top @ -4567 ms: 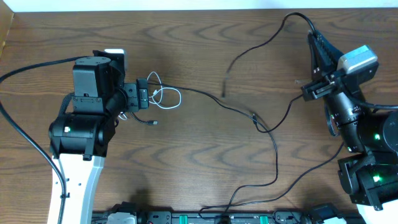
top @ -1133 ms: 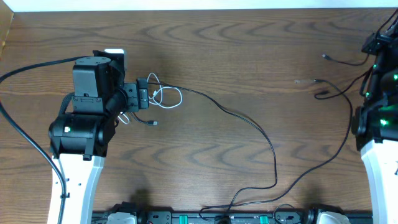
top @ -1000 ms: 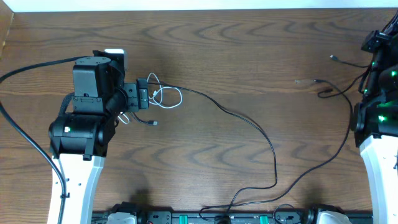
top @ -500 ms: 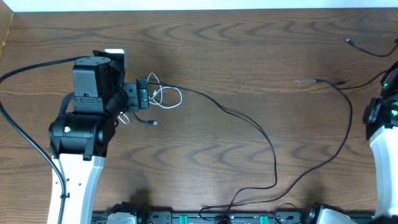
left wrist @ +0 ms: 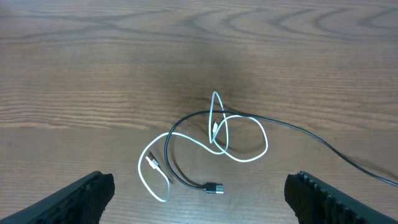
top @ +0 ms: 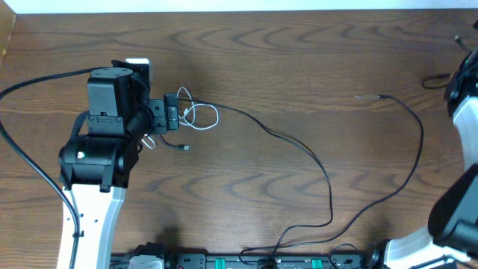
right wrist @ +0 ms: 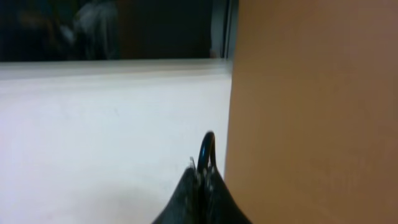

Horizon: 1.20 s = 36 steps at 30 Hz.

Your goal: Untangle cables

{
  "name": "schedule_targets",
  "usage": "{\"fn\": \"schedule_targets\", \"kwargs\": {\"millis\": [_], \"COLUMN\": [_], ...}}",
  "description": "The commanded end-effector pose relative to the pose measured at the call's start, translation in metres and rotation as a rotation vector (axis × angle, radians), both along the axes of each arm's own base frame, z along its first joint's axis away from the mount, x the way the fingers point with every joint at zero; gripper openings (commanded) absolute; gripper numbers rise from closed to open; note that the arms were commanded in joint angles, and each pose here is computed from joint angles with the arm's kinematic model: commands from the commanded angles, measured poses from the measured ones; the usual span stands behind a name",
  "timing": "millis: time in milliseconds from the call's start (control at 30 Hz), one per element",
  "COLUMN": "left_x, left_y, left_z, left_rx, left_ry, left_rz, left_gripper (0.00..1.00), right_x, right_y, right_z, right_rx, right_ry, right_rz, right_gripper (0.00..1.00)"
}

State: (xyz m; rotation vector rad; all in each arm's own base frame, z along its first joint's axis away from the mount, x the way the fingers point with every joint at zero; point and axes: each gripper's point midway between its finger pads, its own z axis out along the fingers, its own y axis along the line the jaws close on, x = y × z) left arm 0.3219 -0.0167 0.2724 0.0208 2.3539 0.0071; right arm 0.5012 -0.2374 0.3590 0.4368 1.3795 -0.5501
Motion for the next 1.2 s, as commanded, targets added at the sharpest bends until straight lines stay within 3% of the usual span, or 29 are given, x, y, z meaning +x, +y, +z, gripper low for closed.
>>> {"fn": "schedule_targets", "kwargs": {"millis": [0,233,533,567,600,667,700,733,1167], "left_x": [0.001,0.001,0.001,0.001,0.001,0.001,0.001,0.001,0.001], "left_y": [0.0,0.0,0.0,0.0,0.0,0.0,0.0,0.0,0.0], "left_z": [0.003,0.003,0.003,0.003,0.003,0.003,0.003,0.003,0.003], "left_rx": [0.002,0.002,0.002,0.002,0.002,0.002,0.002,0.002,0.002], "left_ry": [-0.007,-0.007,-0.007,-0.007,-0.007,-0.007,-0.007,-0.007,-0.007], "left_rz": [-0.005,-0.005,-0.005,-0.005,-0.005,-0.005,-0.005,-0.005,-0.005], "left_gripper": [0.93,0.93,0.92,0.92,0.93,0.93,0.93,0.92,0.93], "right_x": [0.018,0.029,0.001,-0.001,-0.003,-0.004,-0.005,-0.005,-0.04], "right_y": [-0.03,-0.049,-0.076,-0.075,-0.073,-0.067,-0.064,-0.06,0.002], "right_z": [-0.026,-0.089,-0.156,-0.164,-0.17,-0.182,-0.187,-0.191,-0.229], "right_rx": [0.018,0.098,0.234,0.252,0.266,0.298,0.313,0.324,0.505], "right_ry": [0.095,0.255,0.471,0.5,0.523,0.567,0.584,0.598,0.861], "right_rz": [-0.059,-0.079,-0.12,-0.109,-0.095,-0.052,-0.029,-0.011,0.149], "right_gripper": [0.01,0.01,0.01,0.06,0.18,0.52,0.89,0.99,0.99]}}
